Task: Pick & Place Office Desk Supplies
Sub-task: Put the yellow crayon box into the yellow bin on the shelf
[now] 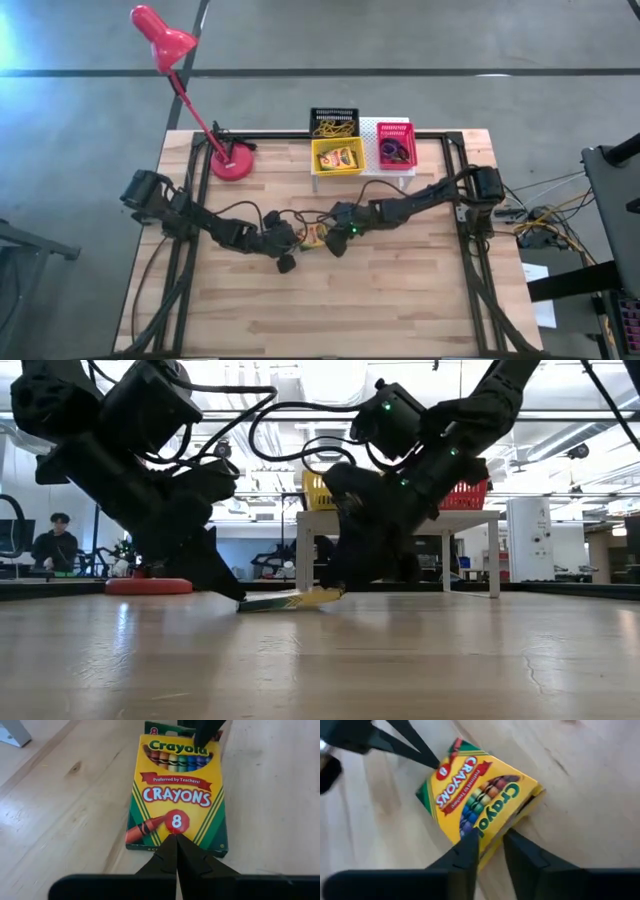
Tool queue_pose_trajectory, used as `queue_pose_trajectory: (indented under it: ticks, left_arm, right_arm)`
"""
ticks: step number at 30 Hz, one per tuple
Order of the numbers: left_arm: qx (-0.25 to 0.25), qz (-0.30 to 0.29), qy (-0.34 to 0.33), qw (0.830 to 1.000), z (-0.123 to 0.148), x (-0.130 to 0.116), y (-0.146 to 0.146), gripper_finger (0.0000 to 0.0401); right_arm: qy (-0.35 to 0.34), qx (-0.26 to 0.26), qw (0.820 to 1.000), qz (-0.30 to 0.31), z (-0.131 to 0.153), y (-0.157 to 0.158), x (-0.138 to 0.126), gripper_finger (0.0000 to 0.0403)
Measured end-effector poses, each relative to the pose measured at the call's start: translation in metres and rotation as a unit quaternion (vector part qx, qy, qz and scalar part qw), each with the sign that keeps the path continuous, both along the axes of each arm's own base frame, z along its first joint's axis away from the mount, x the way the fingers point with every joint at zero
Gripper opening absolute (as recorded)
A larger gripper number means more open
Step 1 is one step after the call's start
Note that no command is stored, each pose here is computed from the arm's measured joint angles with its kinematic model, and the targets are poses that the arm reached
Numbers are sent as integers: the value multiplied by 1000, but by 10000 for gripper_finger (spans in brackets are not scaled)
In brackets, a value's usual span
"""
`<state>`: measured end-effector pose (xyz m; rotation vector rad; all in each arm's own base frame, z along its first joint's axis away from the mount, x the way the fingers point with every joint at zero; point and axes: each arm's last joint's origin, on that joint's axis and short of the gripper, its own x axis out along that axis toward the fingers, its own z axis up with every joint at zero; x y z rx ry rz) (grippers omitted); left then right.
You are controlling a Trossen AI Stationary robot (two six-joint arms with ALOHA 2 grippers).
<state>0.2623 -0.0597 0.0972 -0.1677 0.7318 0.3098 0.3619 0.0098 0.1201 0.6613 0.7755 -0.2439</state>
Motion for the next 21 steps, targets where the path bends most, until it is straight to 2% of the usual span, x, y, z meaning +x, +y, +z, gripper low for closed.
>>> queue_pose_trajectory:
  ticks: [4,5,10,14,21]
  left_arm:
    - [-2,0,-6,1000,3,0,0,1]
    - [-2,-1,-11,1000,5,1,-1,1]
    - [-4,-4,-28,1000,23,0,-4,1]
    - [1,1,-24,1000,33,-5,-3,1]
    - [16,18,-18,1000,34,-9,-2,1]
  right_arm:
    - [2,-16,1000,9,0,5,-1,21]
    - [2,-18,1000,13,1,6,-1,16]
    - [22,-39,999,14,10,19,-9,9]
    - [23,-64,998,11,28,30,-18,8]
    - [-41,-97,994,9,77,49,-35,8]
